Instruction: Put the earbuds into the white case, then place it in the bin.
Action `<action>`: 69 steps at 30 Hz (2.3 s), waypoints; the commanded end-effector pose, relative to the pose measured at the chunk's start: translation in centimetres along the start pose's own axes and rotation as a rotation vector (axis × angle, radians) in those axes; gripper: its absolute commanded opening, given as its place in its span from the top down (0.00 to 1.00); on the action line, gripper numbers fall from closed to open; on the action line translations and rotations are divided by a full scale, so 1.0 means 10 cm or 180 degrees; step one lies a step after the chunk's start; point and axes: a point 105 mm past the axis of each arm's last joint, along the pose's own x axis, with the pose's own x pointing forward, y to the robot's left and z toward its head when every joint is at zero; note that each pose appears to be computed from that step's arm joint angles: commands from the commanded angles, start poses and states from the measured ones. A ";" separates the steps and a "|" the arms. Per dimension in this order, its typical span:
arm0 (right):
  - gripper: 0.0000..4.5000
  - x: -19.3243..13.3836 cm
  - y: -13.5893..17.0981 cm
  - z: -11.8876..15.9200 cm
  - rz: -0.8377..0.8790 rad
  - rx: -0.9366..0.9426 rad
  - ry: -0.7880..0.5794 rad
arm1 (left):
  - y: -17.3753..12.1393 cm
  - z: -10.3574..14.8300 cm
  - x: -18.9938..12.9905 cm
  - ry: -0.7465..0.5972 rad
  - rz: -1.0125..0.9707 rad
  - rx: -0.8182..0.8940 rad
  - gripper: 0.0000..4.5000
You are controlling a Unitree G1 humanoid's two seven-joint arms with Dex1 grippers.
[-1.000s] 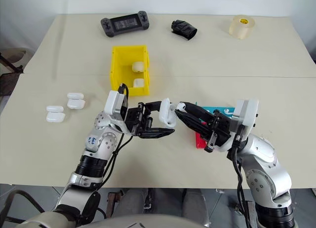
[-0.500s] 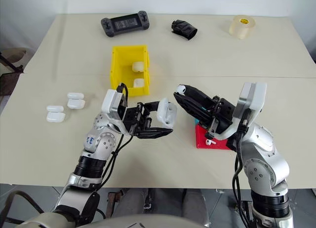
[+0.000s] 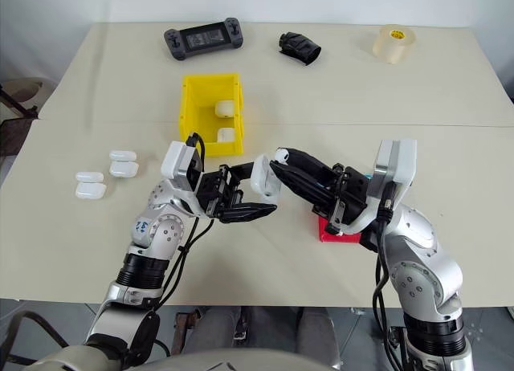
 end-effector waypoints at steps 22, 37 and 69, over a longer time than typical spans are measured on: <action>0.89 -0.06 -0.10 -0.15 0.0028 0.0002 0.0042 | -0.06 0.12 0.09 -0.0112 -0.0158 0.0150 0.38; 0.89 -0.19 -0.13 -0.13 0.0018 -0.0081 0.0217 | -0.03 0.13 0.08 -0.0130 -0.0079 0.0216 0.38; 0.89 0.04 -0.07 -0.27 0.0328 0.0077 0.0273 | -0.07 0.10 0.10 -0.0135 -0.0102 0.0203 0.38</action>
